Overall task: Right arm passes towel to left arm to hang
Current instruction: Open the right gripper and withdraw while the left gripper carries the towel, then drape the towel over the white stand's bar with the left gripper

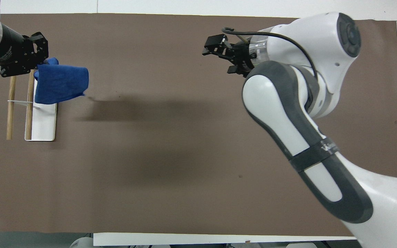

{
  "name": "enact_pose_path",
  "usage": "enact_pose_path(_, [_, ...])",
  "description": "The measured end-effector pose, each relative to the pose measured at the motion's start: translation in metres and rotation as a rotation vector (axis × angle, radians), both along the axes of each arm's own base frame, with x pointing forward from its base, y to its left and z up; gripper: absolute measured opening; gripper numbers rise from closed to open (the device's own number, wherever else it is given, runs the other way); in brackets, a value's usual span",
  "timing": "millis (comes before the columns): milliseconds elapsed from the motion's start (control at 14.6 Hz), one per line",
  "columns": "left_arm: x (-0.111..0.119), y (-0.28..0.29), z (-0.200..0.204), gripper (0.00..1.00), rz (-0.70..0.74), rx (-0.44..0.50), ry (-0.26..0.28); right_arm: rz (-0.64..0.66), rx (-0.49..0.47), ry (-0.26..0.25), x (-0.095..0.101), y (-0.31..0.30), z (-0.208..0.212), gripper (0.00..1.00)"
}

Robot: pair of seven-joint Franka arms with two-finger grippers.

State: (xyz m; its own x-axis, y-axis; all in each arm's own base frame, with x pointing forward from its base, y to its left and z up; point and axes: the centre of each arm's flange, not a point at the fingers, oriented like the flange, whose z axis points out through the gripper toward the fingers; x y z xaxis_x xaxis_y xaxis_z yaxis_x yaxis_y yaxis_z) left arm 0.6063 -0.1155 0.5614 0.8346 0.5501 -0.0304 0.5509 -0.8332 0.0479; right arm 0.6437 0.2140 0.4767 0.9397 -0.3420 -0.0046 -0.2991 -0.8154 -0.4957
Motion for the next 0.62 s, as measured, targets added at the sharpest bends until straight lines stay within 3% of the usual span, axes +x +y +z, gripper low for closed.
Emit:
enact_pose_path(137, [-0.008,0.001,-0.013,0.02,0.0,0.002,0.015,0.111,-0.123,-0.017,0.005,-0.039,-0.002,1.0])
enact_pose_path(275, [-0.013,0.008,-0.031,0.02,0.004,-0.001,-0.006,0.201,-0.284,-0.016,0.002,-0.068,0.01,1.0])
enact_pose_path(480, [-0.009,0.036,-0.051,0.02,-0.078,0.002,-0.065,0.278,-0.479,0.035,-0.014,-0.088,0.045,1.0])
enact_pose_path(618, [-0.002,0.07,-0.055,0.02,-0.139,0.015,-0.11,0.276,-0.544,0.085,-0.025,-0.11,0.071,1.0])
